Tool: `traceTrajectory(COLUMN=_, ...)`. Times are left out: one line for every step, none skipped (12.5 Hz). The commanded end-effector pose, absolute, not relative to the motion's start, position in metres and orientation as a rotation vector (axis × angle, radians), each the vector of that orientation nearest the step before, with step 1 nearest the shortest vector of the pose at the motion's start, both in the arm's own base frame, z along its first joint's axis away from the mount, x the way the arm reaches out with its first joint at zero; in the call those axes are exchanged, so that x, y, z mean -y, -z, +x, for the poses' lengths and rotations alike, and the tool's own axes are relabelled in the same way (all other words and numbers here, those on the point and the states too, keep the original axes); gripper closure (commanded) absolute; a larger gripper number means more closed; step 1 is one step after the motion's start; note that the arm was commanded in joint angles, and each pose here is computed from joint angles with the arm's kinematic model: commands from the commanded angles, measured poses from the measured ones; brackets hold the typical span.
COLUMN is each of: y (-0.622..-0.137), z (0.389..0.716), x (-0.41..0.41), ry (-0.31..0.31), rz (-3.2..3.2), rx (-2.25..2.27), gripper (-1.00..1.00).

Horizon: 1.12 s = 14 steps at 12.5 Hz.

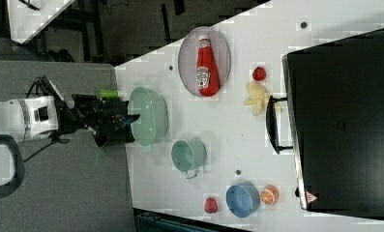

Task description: Pick ketchup from plate and place it on table.

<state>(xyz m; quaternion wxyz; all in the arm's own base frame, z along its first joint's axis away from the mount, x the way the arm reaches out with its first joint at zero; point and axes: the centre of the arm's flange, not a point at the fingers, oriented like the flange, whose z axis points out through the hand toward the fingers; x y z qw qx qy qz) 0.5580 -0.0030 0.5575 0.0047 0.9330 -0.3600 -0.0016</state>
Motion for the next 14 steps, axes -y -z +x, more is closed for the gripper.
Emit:
traceTrajectory(y=-0.625, z=0.496, x=0.022, ry=0.073, rz=2.870, rx=1.241, gripper=-0.54)
traceTrajectory(y=-0.624, z=0.497, x=0.021, ry=0.075, rz=2.871, rx=1.237, gripper=-0.76)
traceTrajectory(y=-0.621, z=0.499, x=0.020, ry=0.080, rz=2.872, rx=1.232, gripper=-1.00)
traceTrajectory(y=-0.616, z=0.502, x=0.018, ry=0.092, rz=2.875, rx=1.219, gripper=-1.00)
traceTrajectory(y=-0.609, z=0.506, x=0.015, ry=0.112, rz=2.878, rx=1.198, gripper=-1.00)
traceTrajectory(y=-0.600, z=0.512, x=0.011, ry=0.129, rz=2.884, rx=1.174, gripper=-1.00)
traceTrajectory(y=-0.590, z=0.520, x=0.006, ry=0.144, rz=2.894, rx=1.142, gripper=-1.00)
traceTrajectory(y=-0.578, z=0.527, x=0.002, ry=0.158, rz=2.907, rx=1.103, gripper=-1.00)
traceTrajectory(y=-0.566, z=0.536, x=-0.003, ry=0.164, rz=2.921, rx=1.067, gripper=-1.00)
traceTrajectory(y=-0.554, z=0.546, x=-0.007, ry=0.165, rz=2.936, rx=1.033, gripper=-1.00)
traceTrajectory(y=-0.540, z=0.555, x=-0.011, ry=0.164, rz=2.955, rx=0.993, gripper=-1.00)
traceTrajectory(y=-0.526, z=0.565, x=-0.014, ry=0.167, rz=2.974, rx=0.947, gripper=-1.00)
traceTrajectory(y=-0.510, z=0.573, x=-0.017, ry=0.176, rz=2.993, rx=0.897, gripper=-1.00)
traceTrajectory(y=-0.494, z=0.582, x=-0.019, ry=0.183, rz=3.011, rx=0.849, gripper=-1.00)
